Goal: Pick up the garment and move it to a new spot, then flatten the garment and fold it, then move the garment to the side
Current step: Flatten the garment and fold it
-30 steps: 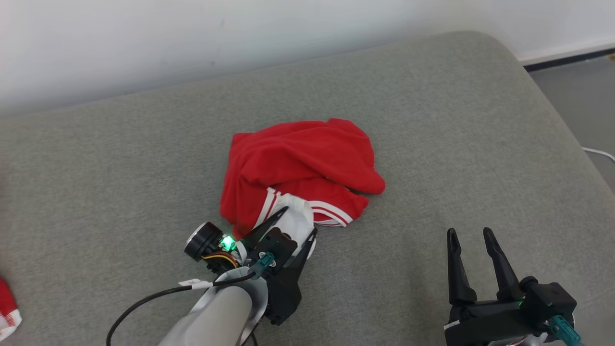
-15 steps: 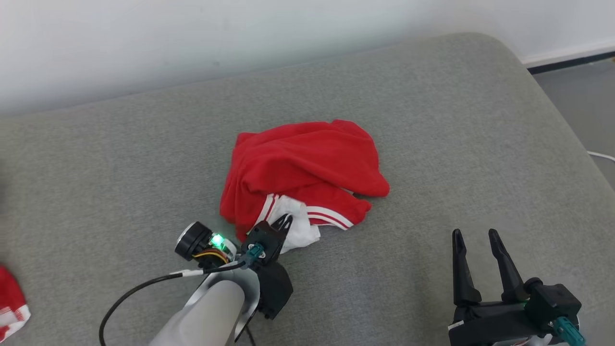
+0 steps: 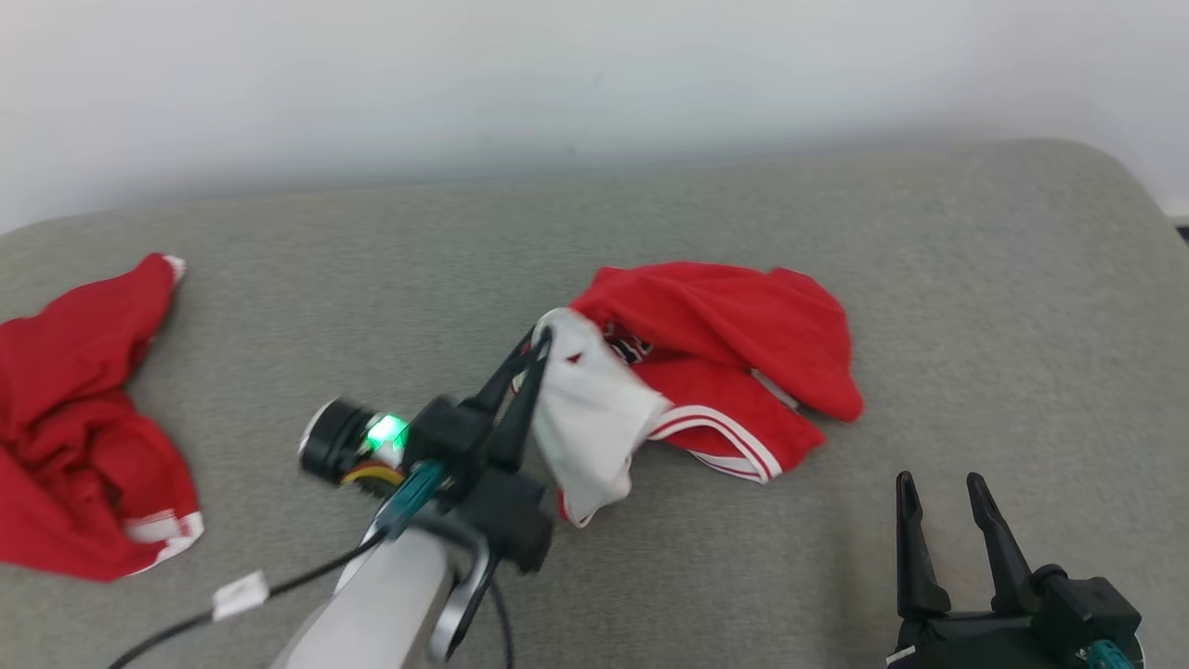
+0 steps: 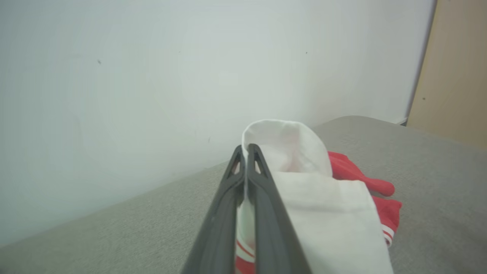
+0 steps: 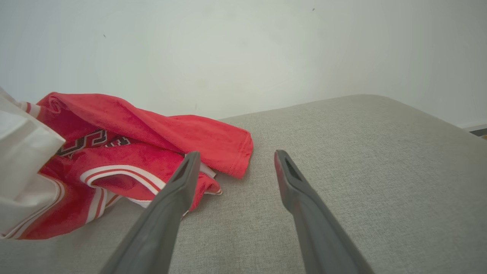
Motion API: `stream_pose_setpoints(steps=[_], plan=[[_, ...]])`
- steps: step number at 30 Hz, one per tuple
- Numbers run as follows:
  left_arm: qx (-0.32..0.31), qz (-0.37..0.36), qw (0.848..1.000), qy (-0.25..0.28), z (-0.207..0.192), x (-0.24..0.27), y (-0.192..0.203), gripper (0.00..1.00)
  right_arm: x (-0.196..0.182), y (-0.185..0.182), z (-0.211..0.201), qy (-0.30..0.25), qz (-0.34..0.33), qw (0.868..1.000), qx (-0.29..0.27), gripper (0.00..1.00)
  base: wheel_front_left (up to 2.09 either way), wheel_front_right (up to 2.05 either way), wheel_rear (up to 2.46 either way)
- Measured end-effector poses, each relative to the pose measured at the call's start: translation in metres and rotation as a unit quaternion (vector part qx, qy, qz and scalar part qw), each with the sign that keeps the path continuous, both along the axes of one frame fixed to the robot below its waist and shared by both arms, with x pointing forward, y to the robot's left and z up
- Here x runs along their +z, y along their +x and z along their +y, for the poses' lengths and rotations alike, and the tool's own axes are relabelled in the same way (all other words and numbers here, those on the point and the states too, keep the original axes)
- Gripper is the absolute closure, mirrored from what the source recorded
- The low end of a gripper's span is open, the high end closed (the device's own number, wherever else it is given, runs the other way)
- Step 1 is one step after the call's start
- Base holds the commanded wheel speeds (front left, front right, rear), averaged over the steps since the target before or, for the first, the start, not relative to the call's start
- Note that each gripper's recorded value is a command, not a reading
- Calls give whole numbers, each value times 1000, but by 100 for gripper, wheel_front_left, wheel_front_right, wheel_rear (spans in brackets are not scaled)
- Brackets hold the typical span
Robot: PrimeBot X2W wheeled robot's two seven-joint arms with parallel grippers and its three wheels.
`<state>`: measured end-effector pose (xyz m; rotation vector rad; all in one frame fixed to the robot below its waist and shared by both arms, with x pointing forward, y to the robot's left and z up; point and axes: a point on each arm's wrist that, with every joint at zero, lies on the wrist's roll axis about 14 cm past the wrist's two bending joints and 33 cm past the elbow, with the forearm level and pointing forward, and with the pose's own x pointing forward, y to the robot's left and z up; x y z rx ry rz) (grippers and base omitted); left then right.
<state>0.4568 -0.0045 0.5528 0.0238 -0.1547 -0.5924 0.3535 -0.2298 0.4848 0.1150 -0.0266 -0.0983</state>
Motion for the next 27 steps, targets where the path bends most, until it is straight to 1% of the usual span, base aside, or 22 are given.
stream_pose_setpoints(steps=[3, 6, 10, 13, 15, 17, 20, 23, 26, 27], plan=[[55, 3, 998, -6, 44, -5, -10, 100, 0, 6, 14, 2, -1, 1000, 22, 0, 0, 0, 0], [116, 19, 993, -11, 92, -15, -25, 100, 1, 10, 25, 2, -4, 999, 40, 0, 0, 0, 0], [193, 66, 979, -2, 153, -46, -54, 100, 6, 15, 38, 1, -12, 998, 61, 0, 0, 0, 0], [235, 98, 967, -12, 181, -64, -75, 100, 12, 15, 43, -3, -20, 997, 68, 0, 0, 0, 0], [252, 121, 960, -8, 193, -80, -88, 100, 13, 13, 42, -6, -21, 997, 67, 0, 0, 0, 0], [263, 142, 954, -19, 199, -91, -96, 100, 12, 11, 40, -8, -19, 998, 64, 0, 0, 0, 0], [266, 163, 950, -17, 202, -105, -102, 100, 12, 8, 37, -11, -19, 998, 60, 0, 0, 0, 0], [255, 156, 954, -16, 196, -103, -99, 100, 13, 5, 33, -13, -21, 998, 55, 0, 0, 0, 0], [229, 121, 966, -6, 186, -82, -82, 100, 14, 4, 30, -14, -22, 998, 50, 0, 0, 0, 0], [218, 102, 971, 4, 183, -71, -73, 100, 14, 4, 30, -15, -22, 998, 50, 0, 0, 0, 0]])
